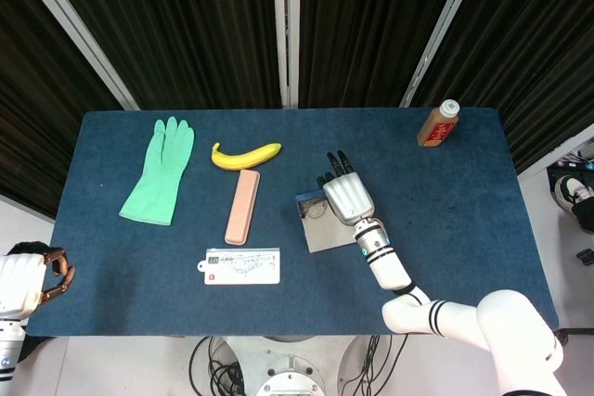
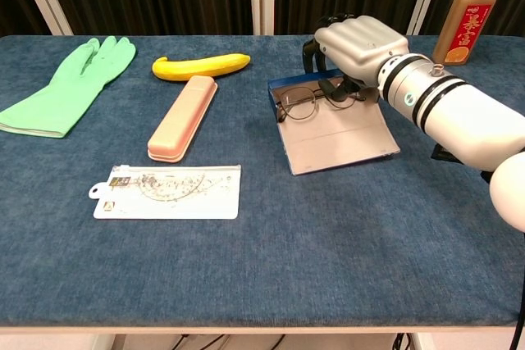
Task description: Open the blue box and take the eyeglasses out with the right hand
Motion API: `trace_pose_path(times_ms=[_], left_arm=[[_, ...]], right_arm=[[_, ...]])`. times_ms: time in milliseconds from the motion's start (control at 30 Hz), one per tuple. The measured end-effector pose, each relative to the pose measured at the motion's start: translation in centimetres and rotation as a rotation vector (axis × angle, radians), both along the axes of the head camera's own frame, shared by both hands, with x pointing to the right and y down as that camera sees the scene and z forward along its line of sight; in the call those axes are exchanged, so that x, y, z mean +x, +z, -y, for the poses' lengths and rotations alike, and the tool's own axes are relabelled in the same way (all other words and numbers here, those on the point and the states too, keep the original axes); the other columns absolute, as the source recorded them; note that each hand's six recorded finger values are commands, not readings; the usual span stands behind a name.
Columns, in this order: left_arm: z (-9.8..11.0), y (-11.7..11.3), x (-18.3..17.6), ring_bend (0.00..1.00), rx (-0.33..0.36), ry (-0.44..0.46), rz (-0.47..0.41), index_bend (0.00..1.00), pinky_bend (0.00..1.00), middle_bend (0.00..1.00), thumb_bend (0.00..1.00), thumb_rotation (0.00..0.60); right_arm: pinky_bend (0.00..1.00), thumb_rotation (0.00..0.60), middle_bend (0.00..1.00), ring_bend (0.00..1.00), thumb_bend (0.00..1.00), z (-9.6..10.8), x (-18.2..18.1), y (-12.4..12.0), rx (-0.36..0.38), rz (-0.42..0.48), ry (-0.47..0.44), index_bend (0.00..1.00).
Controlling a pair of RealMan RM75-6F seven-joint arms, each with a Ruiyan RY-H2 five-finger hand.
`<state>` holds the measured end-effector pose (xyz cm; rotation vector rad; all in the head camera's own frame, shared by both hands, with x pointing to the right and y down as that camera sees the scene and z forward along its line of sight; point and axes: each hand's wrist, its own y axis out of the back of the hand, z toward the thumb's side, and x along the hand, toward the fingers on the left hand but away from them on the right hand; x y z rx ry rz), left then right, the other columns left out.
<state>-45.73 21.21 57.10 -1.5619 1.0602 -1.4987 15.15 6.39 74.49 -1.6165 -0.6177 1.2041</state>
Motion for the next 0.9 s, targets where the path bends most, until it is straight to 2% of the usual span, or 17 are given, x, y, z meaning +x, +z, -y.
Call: trace_pose_path(times_ms=[267, 400, 600, 733, 800, 867, 900], left_arm=[[0.0, 0.0, 0.0, 0.43, 0.000, 0.001, -0.001, 0.66, 0.37, 0.66, 0.37, 0.600], [0.0, 0.0, 0.0, 0.43, 0.000, 0.001, 0.000, 0.66, 0.37, 0.66, 0.37, 0.600], [0.0, 0.0, 0.0, 0.43, 0.000, 0.000, -0.001, 0.66, 0.37, 0.66, 0.37, 0.600], [0.0, 0.0, 0.0, 0.43, 0.000, 0.000, 0.000, 0.66, 0.37, 0.66, 0.37, 0.600], [0.0, 0.0, 0.0, 0.43, -0.001, 0.000, 0.000, 0.66, 0.37, 0.66, 0.37, 0.600], [0.0, 0.0, 0.0, 0.43, -0.001, 0.000, 0.001, 0.66, 0.37, 0.66, 0.37, 0.600], [0.0, 0.0, 0.0, 0.43, -0.001, 0.000, 0.001, 0.66, 0.37, 0.66, 0.37, 0.600]], right_arm=[[0.00, 0.600, 0.44, 0.02, 0.48, 0.2, 0.5, -0.7, 0.125, -0.045, -0.012, 0.72], [0.00, 0.600, 0.44, 0.02, 0.48, 0.4, 0.6, -0.8, 0.164, -0.064, -0.015, 0.72], [0.00, 0.600, 0.44, 0.02, 0.48, 0.3, 0.6, -0.2, 0.137, -0.068, -0.008, 0.72], [0.00, 0.600, 0.42, 0.02, 0.48, 0.4, 0.6, 0.7, 0.073, -0.068, 0.009, 0.69], [0.00, 0.600, 0.39, 0.02, 0.47, 0.5, 0.6, 1.1, 0.034, -0.069, 0.022, 0.63], [0.00, 0.600, 0.36, 0.01, 0.44, 0.9, 0.7, 1.6, -0.015, -0.073, 0.036, 0.52], [0.00, 0.600, 0.34, 0.00, 0.40, 1.1, 0.7, 1.8, -0.036, -0.074, 0.043, 0.43]])
